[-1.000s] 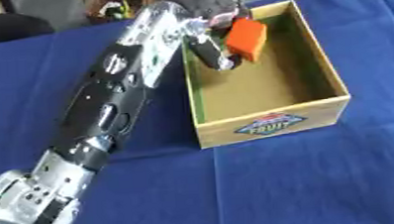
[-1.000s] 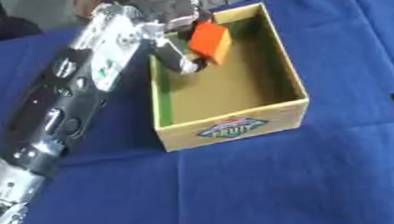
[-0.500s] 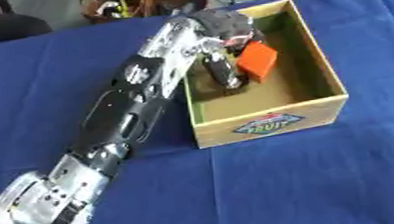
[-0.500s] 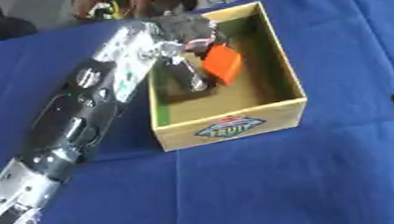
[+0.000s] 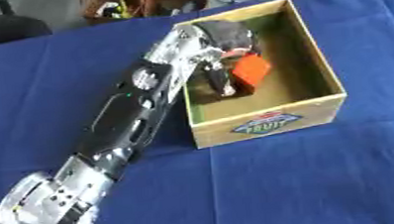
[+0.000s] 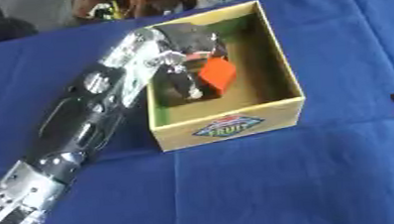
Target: Pick up objects on the table and place them in the box.
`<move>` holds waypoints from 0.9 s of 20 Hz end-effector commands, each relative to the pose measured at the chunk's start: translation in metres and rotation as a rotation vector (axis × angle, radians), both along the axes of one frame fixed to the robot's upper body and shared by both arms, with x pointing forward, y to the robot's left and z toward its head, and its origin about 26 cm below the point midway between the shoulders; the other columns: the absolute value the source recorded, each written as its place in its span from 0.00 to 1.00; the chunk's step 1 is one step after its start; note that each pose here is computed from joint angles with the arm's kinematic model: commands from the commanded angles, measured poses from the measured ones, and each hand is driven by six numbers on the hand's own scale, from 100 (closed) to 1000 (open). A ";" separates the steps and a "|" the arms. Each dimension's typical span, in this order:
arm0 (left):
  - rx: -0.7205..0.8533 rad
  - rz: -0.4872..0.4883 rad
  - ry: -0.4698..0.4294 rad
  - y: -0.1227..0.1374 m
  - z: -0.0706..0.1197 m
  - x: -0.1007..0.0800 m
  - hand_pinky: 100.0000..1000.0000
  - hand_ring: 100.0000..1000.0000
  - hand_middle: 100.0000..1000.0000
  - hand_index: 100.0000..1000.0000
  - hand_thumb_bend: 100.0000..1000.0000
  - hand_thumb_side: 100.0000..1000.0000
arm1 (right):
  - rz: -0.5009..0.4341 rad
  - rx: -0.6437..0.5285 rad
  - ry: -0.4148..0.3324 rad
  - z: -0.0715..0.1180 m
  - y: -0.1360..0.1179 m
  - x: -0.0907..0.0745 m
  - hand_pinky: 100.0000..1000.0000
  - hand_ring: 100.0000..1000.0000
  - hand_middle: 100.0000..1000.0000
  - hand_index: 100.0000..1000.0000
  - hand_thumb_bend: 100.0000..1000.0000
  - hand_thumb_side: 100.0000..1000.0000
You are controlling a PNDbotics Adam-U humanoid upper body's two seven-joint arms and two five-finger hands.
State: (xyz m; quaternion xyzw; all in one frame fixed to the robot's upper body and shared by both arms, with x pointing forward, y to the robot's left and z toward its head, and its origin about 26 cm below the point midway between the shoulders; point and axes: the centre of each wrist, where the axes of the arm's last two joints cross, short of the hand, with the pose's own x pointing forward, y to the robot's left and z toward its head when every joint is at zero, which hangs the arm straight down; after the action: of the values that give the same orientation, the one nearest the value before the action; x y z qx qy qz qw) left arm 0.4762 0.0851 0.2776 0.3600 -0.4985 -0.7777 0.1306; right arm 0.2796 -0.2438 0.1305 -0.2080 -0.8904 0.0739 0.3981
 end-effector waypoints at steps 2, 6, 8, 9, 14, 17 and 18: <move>0.028 -0.027 -0.032 -0.004 0.020 -0.005 0.85 0.99 0.99 1.00 0.45 0.66 | 0.002 -0.001 -0.016 0.005 0.002 -0.001 0.79 0.96 0.68 0.96 0.00 1.00; -0.009 -0.048 -0.074 -0.004 0.030 -0.009 0.89 1.00 1.00 1.00 0.57 0.87 | 0.002 -0.001 -0.015 0.005 0.002 -0.001 0.79 0.96 0.68 0.96 0.00 0.99; -0.052 -0.064 -0.115 -0.004 0.036 -0.013 0.88 1.00 1.00 1.00 0.50 0.87 | 0.003 0.000 -0.014 0.005 0.002 -0.001 0.79 0.96 0.68 0.95 0.00 0.99; -0.082 -0.076 -0.132 -0.003 0.039 -0.015 0.87 0.99 1.00 1.00 0.46 0.85 | 0.003 0.000 -0.014 0.005 0.002 -0.001 0.79 0.96 0.68 0.95 0.00 0.99; -0.341 -0.172 -0.245 0.010 0.066 -0.035 0.78 0.90 0.89 1.00 0.13 0.69 | -0.003 0.004 -0.014 0.004 0.000 -0.001 0.79 0.95 0.68 0.95 0.00 0.99; -0.630 -0.226 -0.295 0.035 0.081 -0.053 0.72 0.84 0.80 0.99 0.00 0.67 | -0.007 0.010 -0.019 0.004 -0.002 -0.001 0.79 0.95 0.68 0.95 0.00 1.00; -0.721 -0.250 -0.293 0.045 0.082 -0.059 0.70 0.82 0.78 0.98 0.00 0.68 | -0.013 0.013 -0.021 0.004 -0.003 -0.002 0.79 0.95 0.68 0.95 0.00 0.99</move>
State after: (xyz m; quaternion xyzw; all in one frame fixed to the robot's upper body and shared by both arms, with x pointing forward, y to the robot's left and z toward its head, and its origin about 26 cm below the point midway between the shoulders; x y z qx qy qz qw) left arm 0.4293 0.1152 0.3355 0.3332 -0.7574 -0.5535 0.0944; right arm 0.2793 -0.2453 0.1300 -0.2104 -0.8896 0.0690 0.3995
